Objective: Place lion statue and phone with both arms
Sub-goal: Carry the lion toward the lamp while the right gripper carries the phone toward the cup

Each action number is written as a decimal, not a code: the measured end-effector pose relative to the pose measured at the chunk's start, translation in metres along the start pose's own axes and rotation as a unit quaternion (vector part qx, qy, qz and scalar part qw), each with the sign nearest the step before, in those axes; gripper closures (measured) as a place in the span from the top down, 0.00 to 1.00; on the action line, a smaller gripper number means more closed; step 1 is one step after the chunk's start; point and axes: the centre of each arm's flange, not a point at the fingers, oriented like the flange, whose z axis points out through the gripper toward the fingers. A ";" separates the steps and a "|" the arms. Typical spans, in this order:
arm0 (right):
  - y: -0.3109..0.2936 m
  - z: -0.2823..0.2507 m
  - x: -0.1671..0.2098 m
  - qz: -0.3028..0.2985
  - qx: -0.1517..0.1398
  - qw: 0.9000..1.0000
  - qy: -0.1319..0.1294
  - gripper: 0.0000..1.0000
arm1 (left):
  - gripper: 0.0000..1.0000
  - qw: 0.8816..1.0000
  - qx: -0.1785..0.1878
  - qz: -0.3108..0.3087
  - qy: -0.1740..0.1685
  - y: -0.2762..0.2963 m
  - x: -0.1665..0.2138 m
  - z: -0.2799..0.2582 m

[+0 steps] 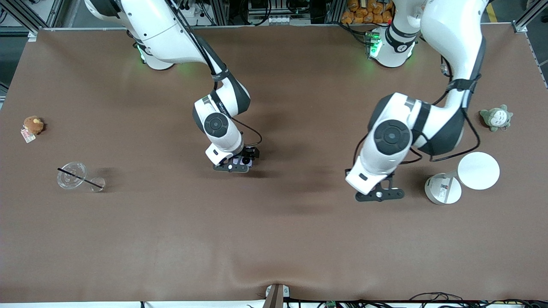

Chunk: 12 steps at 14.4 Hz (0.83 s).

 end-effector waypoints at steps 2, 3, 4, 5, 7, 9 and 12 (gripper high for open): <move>-0.001 0.000 -0.001 -0.001 0.000 1.000 0.001 1.00 | 0.36 1.000 0.002 0.019 -0.005 -0.023 0.006 0.004; -0.002 0.000 -0.001 -0.002 0.001 1.000 0.001 0.94 | 0.36 1.000 0.002 0.027 -0.008 -0.034 0.008 0.008; -0.002 -0.001 -0.001 -0.001 0.001 1.000 0.002 0.83 | 0.36 0.999 0.003 0.034 -0.011 -0.044 0.008 0.013; -0.002 -0.002 0.000 -0.001 0.001 1.000 0.004 0.83 | 0.36 0.999 0.001 0.039 -0.011 -0.054 0.009 0.018; 0.000 -0.005 0.005 0.002 0.002 1.000 0.009 0.83 | 0.36 0.999 -0.009 0.047 -0.008 -0.073 0.007 0.031; 0.007 -0.027 0.021 0.012 0.008 1.000 0.025 0.83 | 0.36 0.998 -0.023 0.052 -0.007 -0.093 0.005 0.045; 0.052 -0.105 0.057 0.030 -0.003 0.999 0.026 0.83 | 0.36 0.997 -0.050 0.064 0.000 -0.134 0.004 0.071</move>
